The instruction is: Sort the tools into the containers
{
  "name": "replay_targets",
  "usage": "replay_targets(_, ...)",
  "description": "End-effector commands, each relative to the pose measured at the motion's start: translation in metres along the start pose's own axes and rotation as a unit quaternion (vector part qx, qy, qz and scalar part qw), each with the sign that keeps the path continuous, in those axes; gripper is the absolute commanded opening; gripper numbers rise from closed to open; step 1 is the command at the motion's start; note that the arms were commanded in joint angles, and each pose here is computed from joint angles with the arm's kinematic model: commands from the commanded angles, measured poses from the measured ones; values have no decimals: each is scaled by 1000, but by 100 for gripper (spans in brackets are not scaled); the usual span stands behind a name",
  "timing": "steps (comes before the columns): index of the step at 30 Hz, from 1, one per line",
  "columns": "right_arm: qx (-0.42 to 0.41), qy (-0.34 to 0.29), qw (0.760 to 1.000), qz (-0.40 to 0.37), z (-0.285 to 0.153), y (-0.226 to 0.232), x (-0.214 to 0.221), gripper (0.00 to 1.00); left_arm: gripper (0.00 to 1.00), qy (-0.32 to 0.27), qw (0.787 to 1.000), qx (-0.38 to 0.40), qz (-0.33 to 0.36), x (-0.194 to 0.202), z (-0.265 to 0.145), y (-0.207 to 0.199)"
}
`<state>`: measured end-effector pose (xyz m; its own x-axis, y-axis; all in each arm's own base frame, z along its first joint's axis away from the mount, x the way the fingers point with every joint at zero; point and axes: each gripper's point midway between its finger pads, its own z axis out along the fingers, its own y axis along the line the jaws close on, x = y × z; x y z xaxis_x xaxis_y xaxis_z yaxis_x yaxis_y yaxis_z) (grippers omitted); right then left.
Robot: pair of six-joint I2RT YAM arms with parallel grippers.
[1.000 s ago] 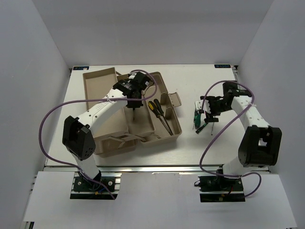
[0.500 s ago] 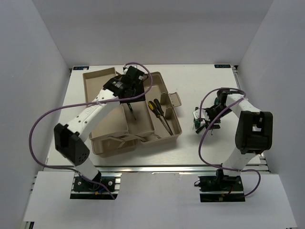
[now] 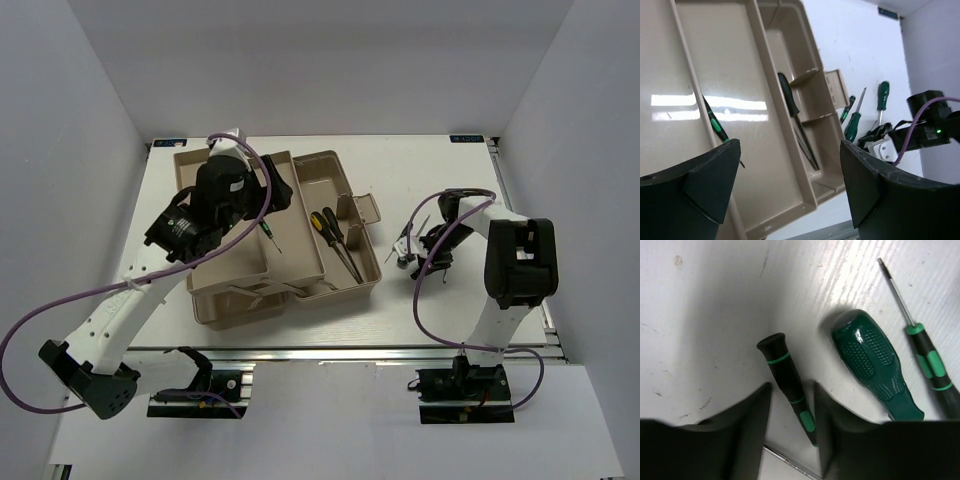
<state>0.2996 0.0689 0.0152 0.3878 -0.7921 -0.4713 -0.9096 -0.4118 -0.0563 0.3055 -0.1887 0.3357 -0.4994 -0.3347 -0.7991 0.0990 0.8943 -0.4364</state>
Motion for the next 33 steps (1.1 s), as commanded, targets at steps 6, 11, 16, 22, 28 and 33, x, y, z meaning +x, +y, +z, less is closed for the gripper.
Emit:
replay_targets(6,-33,8,999,-14,10,22,1,6,90,19,999,17,-24,24,4,3)
replay_targets(11,15,-60,997,-46,-30,18,-55,0,90,21,999,23,-23,28,6,2)
replay_targets(16,93,-108,984,-103,-88,0,-115,0,90,11,999,33,-24,24,6,-1)
replay_targets(22,221,-239,943,-63,-181,-54,-221,0,90,1,999,35,-26,21,3,0)
replay_targets(28,252,-469,810,246,-227,-126,-339,0,90,-23,998,47,-31,11,-7,-2)
replay_targets(33,196,-447,694,529,-150,-180,-369,0,89,-72,995,63,-27,-17,-33,-6)
